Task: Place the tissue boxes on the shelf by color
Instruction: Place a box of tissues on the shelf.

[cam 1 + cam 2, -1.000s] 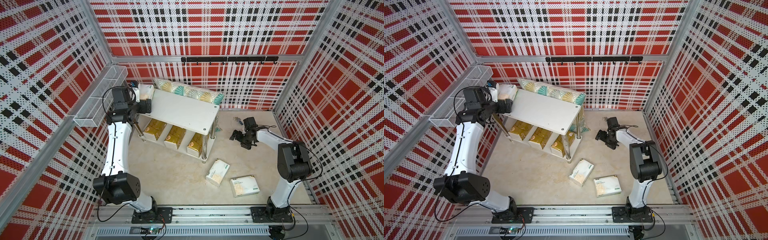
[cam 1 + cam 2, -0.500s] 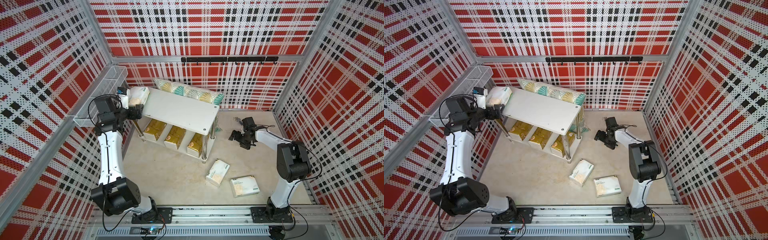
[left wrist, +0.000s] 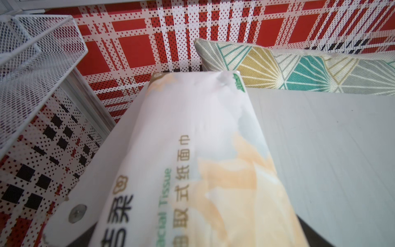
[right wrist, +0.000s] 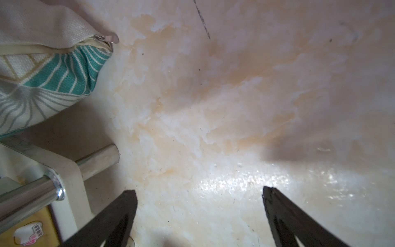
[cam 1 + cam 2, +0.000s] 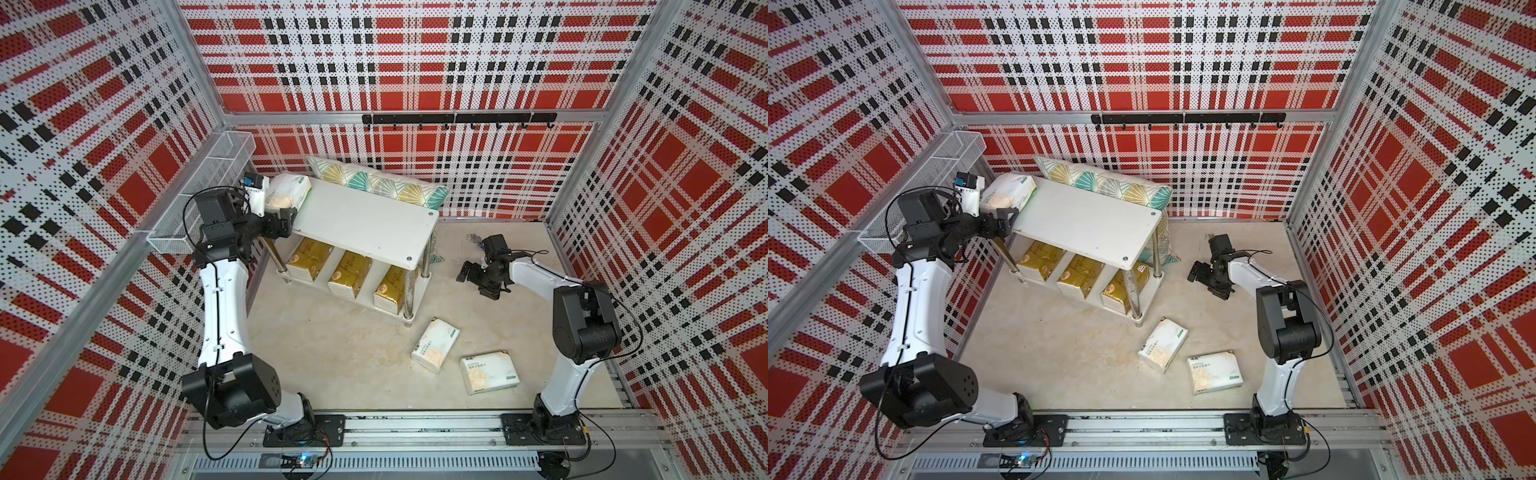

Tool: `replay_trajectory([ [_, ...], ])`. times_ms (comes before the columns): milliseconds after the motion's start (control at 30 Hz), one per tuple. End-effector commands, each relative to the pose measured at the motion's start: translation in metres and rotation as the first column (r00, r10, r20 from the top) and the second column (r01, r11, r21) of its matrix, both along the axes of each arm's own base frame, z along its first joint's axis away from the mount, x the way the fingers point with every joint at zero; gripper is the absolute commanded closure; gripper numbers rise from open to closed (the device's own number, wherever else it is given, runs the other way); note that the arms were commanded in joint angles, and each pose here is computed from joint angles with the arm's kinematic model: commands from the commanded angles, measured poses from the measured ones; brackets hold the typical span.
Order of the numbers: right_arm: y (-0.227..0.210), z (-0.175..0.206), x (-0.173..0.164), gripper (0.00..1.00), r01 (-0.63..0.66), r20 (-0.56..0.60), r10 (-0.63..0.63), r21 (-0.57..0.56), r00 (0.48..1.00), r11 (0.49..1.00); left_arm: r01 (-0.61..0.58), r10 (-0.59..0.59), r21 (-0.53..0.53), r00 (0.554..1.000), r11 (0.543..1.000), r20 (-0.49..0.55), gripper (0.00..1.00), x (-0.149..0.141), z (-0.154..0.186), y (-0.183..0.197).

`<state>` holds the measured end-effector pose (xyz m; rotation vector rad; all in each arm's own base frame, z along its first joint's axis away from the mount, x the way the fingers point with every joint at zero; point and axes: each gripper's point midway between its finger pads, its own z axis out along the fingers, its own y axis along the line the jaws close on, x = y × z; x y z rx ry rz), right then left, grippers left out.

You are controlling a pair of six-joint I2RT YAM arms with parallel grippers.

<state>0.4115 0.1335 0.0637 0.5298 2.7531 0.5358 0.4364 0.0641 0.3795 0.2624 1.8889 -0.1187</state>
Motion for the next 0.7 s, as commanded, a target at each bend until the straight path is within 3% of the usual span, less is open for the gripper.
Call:
replay_trajectory([
  [0,0.003,-0.001,0.004,0.00,-0.006,0.002,0.006,-0.013,1.000,1.000,-0.019,0.019,0.018,1.000,1.000,0.002,0.03,0.005,0.001,0.002],
  [667,0.004,-0.003,0.003,0.00,-0.005,0.005,0.005,-0.006,1.000,1.000,-0.065,0.065,-0.005,0.987,0.998,0.150,0.01,-0.009,0.048,0.000],
])
